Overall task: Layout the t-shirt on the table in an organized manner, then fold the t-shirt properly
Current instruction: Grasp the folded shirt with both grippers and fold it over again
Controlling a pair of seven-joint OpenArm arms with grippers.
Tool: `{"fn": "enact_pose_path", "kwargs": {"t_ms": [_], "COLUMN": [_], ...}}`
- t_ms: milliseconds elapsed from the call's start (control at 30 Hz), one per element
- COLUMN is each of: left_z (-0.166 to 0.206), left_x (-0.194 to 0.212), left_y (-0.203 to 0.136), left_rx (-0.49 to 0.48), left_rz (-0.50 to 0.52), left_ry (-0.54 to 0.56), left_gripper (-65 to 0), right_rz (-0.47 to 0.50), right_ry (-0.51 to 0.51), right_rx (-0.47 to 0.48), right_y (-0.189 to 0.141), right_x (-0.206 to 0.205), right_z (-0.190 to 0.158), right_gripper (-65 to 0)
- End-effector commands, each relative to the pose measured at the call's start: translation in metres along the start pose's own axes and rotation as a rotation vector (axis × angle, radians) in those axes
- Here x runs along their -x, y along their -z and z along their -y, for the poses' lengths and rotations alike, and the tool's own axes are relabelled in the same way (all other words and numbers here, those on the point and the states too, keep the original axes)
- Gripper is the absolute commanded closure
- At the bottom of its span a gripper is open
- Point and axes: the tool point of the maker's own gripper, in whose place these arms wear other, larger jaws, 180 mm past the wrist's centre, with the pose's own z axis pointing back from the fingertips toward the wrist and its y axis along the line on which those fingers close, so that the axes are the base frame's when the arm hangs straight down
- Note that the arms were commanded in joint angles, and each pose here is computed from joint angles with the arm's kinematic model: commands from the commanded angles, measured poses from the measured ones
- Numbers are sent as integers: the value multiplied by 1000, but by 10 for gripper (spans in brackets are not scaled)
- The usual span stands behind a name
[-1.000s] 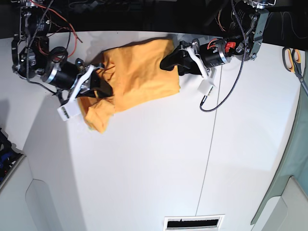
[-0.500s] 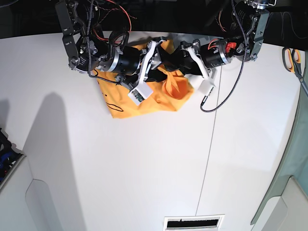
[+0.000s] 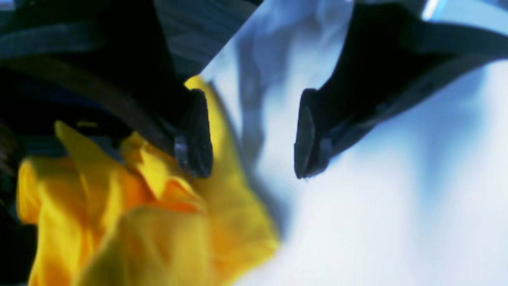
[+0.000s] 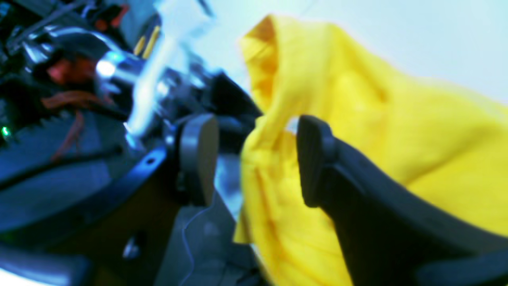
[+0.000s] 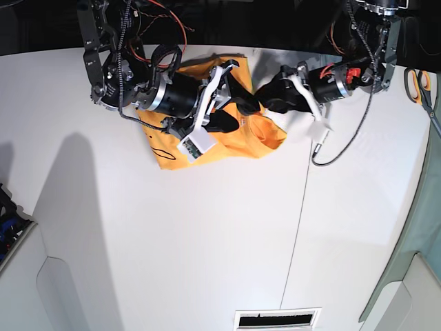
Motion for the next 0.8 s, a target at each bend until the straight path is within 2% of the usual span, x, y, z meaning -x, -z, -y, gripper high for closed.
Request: {"fn": "enact_pose_path", "kwargs": {"t_ms": [0,133,300,367,433,467,500,600,767], "left_z": [-2,-21,-34,-34,-30,-26,-22,-8,4], "left_x": [-16,-22,-28,-33,-40,-44,-49,-60,-70], "left_y": [-9,-29,-45,-48,-51,-52,-53,-54,-56], "left_rx": [6,-38,-67,-68,-67,-63,-59,-41,-27], "left_rz": [40,25,14,21,29,37,45,54,76], "left_ry": [23,53,75,87,114,133,154,210,255], "left_gripper": [-363,-363,-363,-363,-363,-363,-363,-363,-363], "right_rz": [68,125,142,134,111,92,76,50,-21], "right_ry": [-16,23,31,50,71,84,100,152,178], "right_rx": [-5,24,135,177,189,185,172,111,23], "right_y": [-5,-17,-33,-36,-36,-34,-33,-30,-19], "right_x": [-20,-31,-38,-35,-26,-20,-14,4,36], "right_z": [-1,13,47,60,67,67,66,53,19], "right_gripper": [-321,-319,-312,-226,-83,-19,0,0,0]}}
